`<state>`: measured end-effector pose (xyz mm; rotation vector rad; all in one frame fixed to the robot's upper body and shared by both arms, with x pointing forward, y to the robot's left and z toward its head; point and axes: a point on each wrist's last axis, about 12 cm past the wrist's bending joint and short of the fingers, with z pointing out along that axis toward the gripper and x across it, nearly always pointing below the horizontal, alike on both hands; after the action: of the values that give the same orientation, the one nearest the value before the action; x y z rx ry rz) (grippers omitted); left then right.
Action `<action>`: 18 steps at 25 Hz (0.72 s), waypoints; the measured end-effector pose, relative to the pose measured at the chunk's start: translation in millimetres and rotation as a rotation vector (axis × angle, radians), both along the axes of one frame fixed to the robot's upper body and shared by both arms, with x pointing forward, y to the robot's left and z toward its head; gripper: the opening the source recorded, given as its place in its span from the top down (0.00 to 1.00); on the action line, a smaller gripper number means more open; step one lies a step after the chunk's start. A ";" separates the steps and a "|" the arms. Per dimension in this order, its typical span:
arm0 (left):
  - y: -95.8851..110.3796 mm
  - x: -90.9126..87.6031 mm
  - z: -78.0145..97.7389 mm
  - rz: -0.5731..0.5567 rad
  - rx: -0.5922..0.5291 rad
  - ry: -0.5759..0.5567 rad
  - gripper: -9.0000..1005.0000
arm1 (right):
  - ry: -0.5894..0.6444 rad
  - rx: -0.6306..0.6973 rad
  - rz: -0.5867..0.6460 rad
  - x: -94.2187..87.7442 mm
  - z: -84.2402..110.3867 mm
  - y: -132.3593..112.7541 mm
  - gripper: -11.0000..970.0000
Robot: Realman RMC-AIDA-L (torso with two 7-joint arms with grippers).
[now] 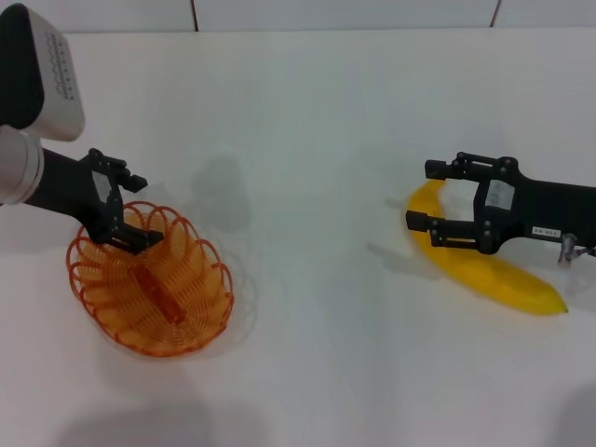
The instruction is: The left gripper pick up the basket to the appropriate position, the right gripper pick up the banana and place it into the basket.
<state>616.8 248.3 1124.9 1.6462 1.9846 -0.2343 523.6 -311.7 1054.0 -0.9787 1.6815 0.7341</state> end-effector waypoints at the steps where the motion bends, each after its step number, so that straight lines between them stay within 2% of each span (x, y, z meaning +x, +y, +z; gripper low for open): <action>1: -0.5 -0.2 -0.2 -0.003 0.001 0.001 0.17 | 0.000 0.000 0.000 0.0 0.0 0.0 0.19; 8: -5.0 0.1 0.0 -0.009 0.005 0.004 0.24 | 0.000 0.001 -0.001 -0.1 -0.1 -0.2 0.18; 14: -5.7 -0.3 -0.8 -0.007 0.015 0.012 0.36 | 0.000 0.000 -0.001 -0.1 0.0 -0.1 0.18; 18: -5.5 -0.5 -1.1 -0.007 0.016 0.013 0.54 | 0.000 0.001 -0.002 -0.4 -0.2 -0.3 0.18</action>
<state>616.2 242.8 1123.8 1.6663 1.9961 -0.2328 523.2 -312.0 1053.8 -0.9769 1.6821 0.7338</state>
